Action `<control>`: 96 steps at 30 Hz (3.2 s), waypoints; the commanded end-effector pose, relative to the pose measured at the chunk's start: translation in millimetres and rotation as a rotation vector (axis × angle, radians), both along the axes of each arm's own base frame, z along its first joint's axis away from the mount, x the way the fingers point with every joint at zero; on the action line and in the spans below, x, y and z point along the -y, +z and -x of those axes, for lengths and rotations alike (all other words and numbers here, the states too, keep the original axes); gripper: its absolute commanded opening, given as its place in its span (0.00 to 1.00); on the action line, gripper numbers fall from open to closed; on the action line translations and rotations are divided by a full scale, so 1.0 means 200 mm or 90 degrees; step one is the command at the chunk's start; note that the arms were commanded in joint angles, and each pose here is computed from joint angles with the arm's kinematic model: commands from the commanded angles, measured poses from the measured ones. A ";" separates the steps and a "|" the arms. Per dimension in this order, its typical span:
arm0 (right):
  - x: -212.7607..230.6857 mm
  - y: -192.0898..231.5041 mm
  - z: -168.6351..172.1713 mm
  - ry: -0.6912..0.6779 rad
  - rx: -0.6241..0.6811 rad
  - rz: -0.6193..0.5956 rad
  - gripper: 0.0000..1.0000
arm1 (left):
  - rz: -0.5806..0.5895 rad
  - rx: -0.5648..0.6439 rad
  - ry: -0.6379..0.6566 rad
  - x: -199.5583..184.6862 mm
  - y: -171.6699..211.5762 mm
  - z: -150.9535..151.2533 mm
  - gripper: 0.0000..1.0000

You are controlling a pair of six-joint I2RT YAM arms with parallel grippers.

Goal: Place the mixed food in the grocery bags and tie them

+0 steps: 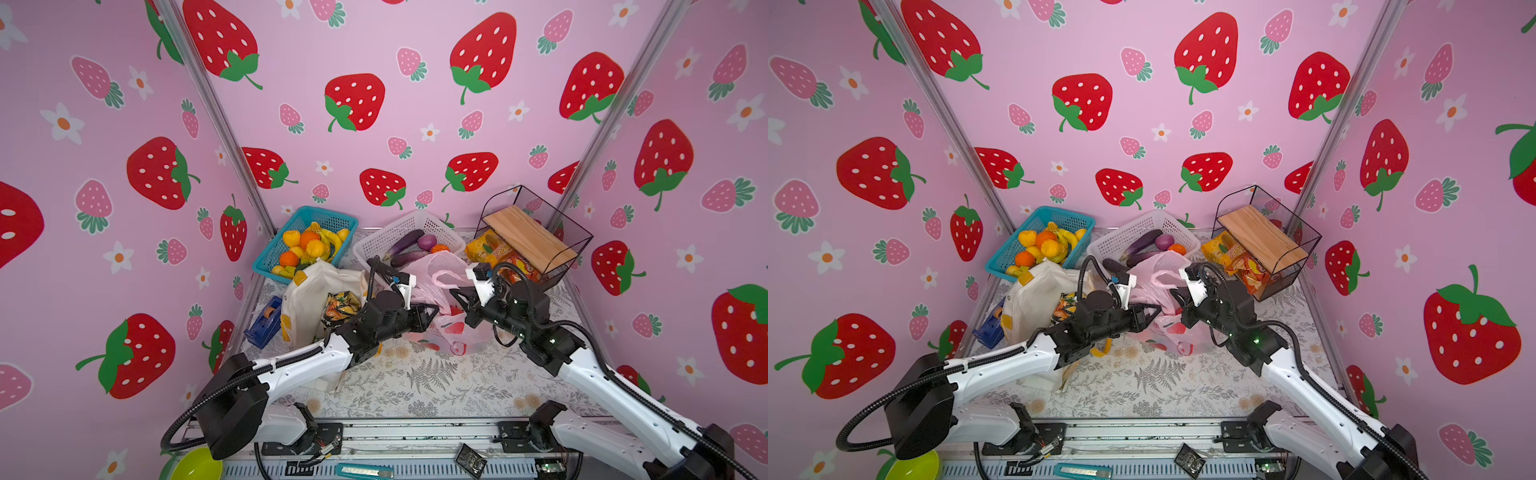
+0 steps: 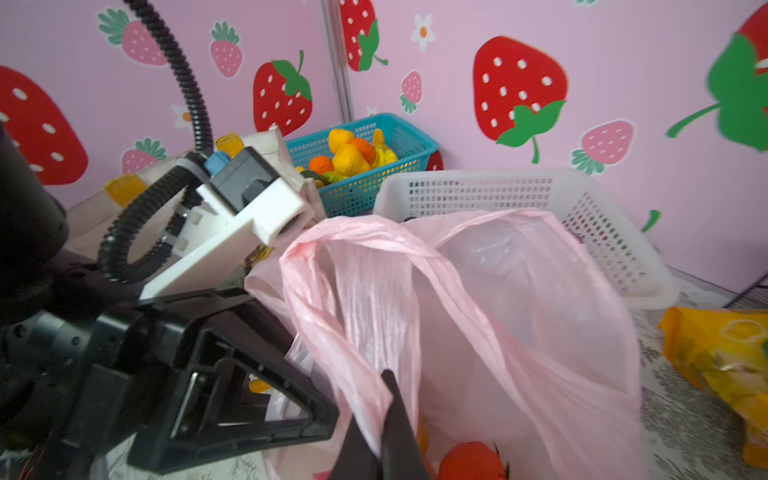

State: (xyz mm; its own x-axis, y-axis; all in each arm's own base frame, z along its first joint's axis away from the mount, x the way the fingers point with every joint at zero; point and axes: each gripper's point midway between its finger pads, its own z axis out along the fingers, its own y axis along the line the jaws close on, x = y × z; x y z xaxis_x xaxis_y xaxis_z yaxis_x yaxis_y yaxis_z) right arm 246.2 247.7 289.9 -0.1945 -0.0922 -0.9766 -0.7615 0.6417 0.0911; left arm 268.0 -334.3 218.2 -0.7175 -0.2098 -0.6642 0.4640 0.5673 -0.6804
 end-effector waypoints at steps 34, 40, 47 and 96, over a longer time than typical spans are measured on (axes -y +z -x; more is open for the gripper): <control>0.29 0.09 0.06 -0.138 0.081 -0.205 0.00 | -0.669 0.406 -0.553 -0.03 0.20 0.07 0.61; 0.32 0.08 0.06 -0.152 0.083 -0.203 0.00 | -0.650 0.339 -0.613 0.00 0.14 0.10 0.66; 0.33 0.07 0.06 -0.161 0.084 -0.202 0.00 | -0.577 0.315 -0.647 0.04 0.18 0.17 0.70; 0.44 0.08 -0.06 -0.276 0.097 -0.118 0.00 | -0.157 0.366 -0.021 -0.08 0.58 -0.13 0.00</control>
State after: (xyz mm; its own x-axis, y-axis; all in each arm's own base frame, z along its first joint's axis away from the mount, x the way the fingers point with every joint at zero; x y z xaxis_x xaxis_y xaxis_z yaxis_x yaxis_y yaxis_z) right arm 249.4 162.3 294.7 -0.0398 0.1722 -0.9843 -0.4775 0.8620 0.1701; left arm 278.4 -316.7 285.9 -0.2043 0.3588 -0.9108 0.8172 0.5748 0.0431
